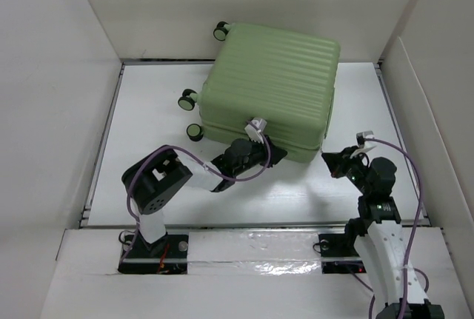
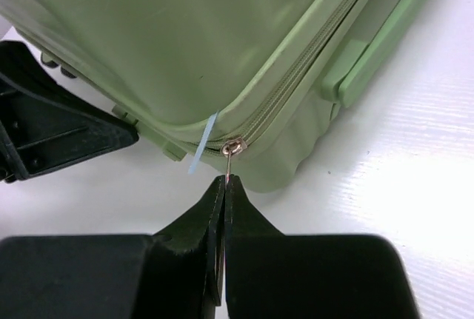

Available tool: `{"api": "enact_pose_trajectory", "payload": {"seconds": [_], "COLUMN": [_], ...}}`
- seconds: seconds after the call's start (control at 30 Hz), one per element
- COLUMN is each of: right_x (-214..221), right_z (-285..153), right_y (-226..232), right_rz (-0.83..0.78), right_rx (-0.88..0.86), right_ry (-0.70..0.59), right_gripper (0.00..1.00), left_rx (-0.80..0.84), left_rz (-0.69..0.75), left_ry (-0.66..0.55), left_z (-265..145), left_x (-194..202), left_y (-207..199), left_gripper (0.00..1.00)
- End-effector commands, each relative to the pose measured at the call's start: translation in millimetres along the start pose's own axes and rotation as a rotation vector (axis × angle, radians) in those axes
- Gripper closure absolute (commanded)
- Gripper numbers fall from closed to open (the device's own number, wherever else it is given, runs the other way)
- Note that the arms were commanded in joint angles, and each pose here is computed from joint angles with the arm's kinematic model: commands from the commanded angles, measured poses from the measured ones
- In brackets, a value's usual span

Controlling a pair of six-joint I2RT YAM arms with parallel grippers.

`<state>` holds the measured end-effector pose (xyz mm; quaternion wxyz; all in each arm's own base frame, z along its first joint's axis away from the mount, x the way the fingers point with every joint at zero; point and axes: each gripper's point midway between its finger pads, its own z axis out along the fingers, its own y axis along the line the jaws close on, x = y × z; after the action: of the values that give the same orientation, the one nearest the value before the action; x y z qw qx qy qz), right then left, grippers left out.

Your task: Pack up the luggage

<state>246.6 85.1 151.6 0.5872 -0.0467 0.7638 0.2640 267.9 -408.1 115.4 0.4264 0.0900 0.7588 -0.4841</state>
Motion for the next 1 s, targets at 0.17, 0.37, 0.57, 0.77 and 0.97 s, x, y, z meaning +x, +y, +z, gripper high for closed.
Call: {"api": "enact_pose_trajectory", "payload": {"seconds": [0.17,0.37,0.57,0.77,0.97], "right_x": [17.7,23.0,24.7,31.9,31.7], "right_z": [-0.9,17.9,43.2,63.4,53.8], "right_y": [65.7,95.0,138.5,139.9,120.1], "right_rz": [-0.024,-0.015,0.035,0.055,0.046], "right_rx": [-0.198,-0.198,-0.226,-0.105,-0.050], "right_ry": [0.148,0.134,0.063,0.020,0.012], "right_gripper": [1.00,1.00,1.00,1.00,1.00], "left_rx": [0.060,0.075,0.087,0.055,-0.128], "left_rz": [-0.010,-0.013,-0.024,-0.013,-0.011], "left_ry": [-0.125,-0.115,-0.088,-0.095,-0.156], "left_z": [29.1,31.3,35.8,12.4,-54.5], "left_x": [-49.6,-47.5,-39.3,-39.6,-57.4], "left_y": [-25.0,-31.4,-30.4,-23.7,34.0], "left_gripper": [1.00,1.00,1.00,1.00,0.59]}}
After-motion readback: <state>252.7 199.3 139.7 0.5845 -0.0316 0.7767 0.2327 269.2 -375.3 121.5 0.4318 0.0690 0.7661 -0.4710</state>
